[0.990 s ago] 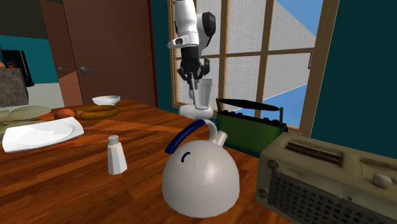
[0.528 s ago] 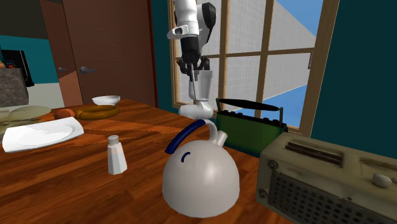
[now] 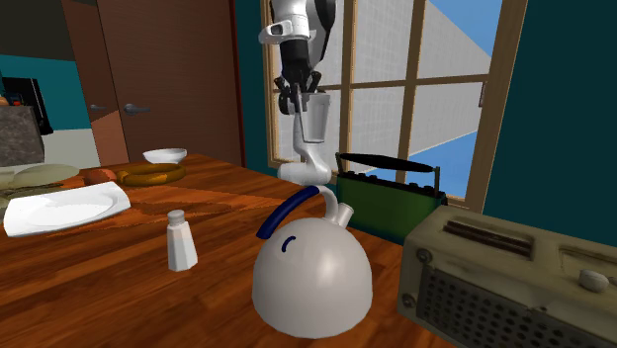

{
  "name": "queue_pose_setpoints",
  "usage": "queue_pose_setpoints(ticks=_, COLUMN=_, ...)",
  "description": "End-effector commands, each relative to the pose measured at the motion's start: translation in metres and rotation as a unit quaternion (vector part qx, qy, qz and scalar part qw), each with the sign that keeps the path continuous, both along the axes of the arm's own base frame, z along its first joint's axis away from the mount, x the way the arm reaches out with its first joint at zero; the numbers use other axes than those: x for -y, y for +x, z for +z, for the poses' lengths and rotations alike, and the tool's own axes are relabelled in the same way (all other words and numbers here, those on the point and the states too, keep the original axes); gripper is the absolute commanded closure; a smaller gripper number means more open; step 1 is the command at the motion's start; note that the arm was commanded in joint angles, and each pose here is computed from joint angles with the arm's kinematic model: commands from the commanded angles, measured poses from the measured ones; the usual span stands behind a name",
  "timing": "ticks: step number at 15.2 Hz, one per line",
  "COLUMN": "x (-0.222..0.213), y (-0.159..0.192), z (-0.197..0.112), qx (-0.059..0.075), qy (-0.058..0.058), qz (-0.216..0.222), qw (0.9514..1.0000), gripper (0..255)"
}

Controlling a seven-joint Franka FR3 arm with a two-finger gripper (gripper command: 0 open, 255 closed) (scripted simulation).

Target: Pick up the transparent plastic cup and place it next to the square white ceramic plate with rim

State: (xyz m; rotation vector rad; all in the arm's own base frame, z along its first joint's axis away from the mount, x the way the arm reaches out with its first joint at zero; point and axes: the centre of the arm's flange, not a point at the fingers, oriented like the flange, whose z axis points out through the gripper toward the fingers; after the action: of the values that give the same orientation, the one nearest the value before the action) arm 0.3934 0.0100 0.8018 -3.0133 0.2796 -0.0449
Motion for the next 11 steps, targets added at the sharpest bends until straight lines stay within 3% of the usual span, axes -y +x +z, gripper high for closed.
queue_pose_setpoints(ticks=1, x=0.012, y=0.003, z=0.000, qx=0.000, qy=0.000, qz=0.000, qw=1.0000, gripper=255)
queue_pose_setpoints(ticks=11, x=0.138, y=0.032, z=-0.028, qx=0.000, qy=0.000, qz=0.000, qw=1.0000, gripper=255)
